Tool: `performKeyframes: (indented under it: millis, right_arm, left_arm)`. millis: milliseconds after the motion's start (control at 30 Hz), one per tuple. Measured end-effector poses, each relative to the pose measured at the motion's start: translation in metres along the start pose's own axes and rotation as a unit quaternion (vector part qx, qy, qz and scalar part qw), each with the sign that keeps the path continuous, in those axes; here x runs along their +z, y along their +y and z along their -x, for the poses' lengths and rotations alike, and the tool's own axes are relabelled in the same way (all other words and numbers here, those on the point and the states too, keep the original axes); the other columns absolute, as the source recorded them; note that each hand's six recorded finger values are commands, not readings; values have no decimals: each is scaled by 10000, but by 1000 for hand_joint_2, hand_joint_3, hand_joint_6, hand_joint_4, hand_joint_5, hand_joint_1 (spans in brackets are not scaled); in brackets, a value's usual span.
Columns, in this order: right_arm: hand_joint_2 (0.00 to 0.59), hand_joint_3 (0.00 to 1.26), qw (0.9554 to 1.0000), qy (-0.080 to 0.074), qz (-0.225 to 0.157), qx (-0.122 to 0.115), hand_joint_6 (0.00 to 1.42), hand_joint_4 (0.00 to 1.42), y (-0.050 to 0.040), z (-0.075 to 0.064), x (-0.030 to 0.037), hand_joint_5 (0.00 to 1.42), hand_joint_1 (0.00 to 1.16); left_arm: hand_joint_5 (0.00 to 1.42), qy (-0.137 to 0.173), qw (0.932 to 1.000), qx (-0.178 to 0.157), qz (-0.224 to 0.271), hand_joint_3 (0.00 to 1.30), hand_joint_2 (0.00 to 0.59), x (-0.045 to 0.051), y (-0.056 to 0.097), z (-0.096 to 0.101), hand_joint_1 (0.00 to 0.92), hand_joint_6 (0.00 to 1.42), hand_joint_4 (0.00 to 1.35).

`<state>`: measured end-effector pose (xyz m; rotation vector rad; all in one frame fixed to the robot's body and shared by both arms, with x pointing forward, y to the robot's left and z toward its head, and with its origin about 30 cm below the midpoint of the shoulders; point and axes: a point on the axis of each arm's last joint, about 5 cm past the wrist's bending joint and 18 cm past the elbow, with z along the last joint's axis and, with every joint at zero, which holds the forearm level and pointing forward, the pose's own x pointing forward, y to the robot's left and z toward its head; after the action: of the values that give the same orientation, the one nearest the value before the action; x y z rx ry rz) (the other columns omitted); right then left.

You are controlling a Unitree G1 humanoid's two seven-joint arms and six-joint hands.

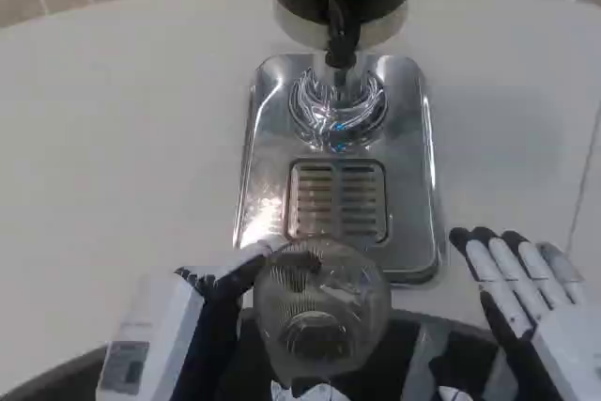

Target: Grasp the cup under the faucet to collect the drink, then remove the cup.

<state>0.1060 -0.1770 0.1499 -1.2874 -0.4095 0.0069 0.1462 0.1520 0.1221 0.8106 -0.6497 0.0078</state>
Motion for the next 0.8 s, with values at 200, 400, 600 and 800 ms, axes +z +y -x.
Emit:
performKeyframes:
  millis: [200, 400, 600, 800]
  right_arm:
    - [504, 0, 10000, -34, -20, -11, 0, 0, -4, -1, 15, 0, 301]
    - [506, 0, 10000, -49, -20, -28, 0, 0, -9, -5, 19, 0, 310]
    - [514, 0, 10000, -3, -26, -41, 0, 0, -8, -4, 21, 0, 337]
    - [513, 0, 9998, 158, -36, -151, 0, 0, -26, -3, 41, 0, 350]
  left_arm:
    - [1405, 5, 10000, 10, 3, 1157, 66, 0, 0, -1, 702, 1424, 1294]
    - [1413, 26, 10000, 51, 36, 1157, 66, 9, -10, -5, 704, 1424, 1290]
    - [1418, 59, 9999, 77, 46, 1158, 66, -15, -32, -37, 705, 1424, 1302]
    - [1419, 300, 9994, 191, -16, 1166, 66, -168, -113, -249, 705, 1424, 1290]
